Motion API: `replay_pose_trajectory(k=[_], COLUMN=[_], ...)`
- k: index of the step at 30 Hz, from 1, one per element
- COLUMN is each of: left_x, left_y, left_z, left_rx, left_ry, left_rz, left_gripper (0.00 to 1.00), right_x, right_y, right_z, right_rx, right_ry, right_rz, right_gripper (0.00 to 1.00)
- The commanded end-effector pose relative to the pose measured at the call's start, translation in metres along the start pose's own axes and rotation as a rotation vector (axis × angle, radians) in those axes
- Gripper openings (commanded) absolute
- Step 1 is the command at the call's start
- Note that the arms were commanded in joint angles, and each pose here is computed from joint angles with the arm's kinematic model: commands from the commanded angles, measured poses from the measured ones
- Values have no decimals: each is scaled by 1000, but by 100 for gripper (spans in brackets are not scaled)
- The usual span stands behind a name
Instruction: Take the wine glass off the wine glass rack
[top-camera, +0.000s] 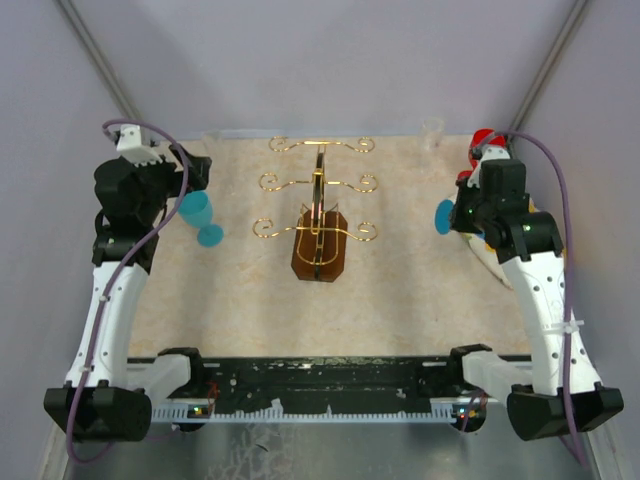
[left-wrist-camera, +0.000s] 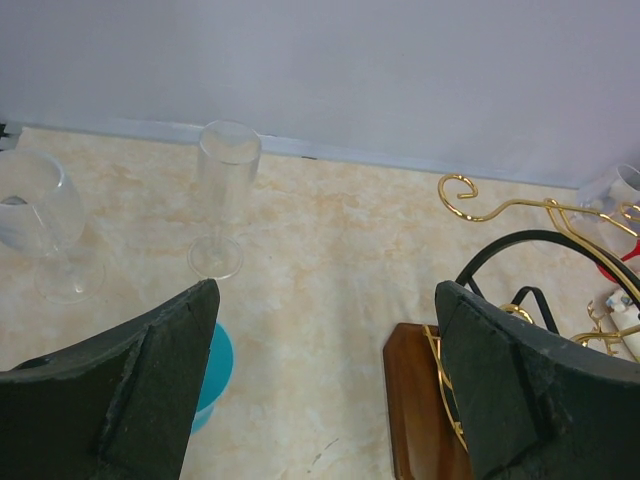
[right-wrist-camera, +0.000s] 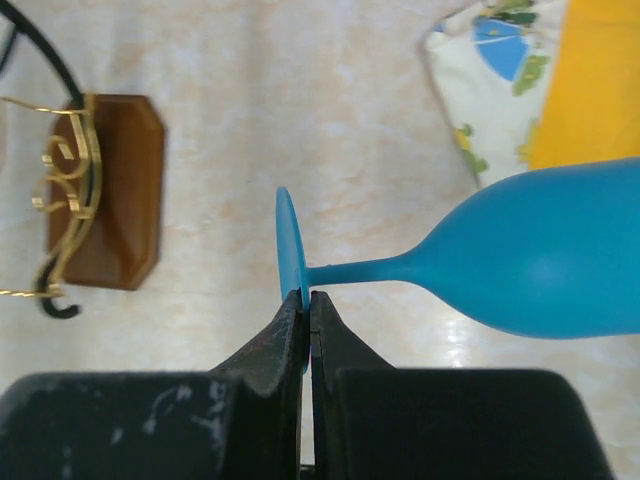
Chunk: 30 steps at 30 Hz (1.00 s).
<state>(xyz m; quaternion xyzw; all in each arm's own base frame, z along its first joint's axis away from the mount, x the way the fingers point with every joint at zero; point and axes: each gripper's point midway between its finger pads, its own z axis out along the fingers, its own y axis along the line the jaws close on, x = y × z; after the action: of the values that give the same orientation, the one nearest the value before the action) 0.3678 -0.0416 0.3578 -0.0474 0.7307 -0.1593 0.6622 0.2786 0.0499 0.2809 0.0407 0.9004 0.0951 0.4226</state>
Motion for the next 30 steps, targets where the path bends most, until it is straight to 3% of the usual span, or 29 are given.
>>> replay_pose_trajectory(k=[1, 5, 15, 30], left_x=[-6, -3, -4, -6], left_y=[-11, -14, -20, -21], left_z=[-7, -6, -16, -24], left_rx=[41, 52, 73, 76], left_ry=[-3, 15, 24, 11], left_rz=[-6, -26, -27, -29], left_gripper=[94, 94, 94, 96], right_x=[15, 48, 61, 91], right_y=[-51, -79, -86, -96], right_z=[-10, 2, 39, 75], right_rx=[316, 508, 748, 912], right_ry=[0, 104, 234, 348], right_rz=[-186, -280, -467, -556], right_gripper=[0, 0, 0, 0])
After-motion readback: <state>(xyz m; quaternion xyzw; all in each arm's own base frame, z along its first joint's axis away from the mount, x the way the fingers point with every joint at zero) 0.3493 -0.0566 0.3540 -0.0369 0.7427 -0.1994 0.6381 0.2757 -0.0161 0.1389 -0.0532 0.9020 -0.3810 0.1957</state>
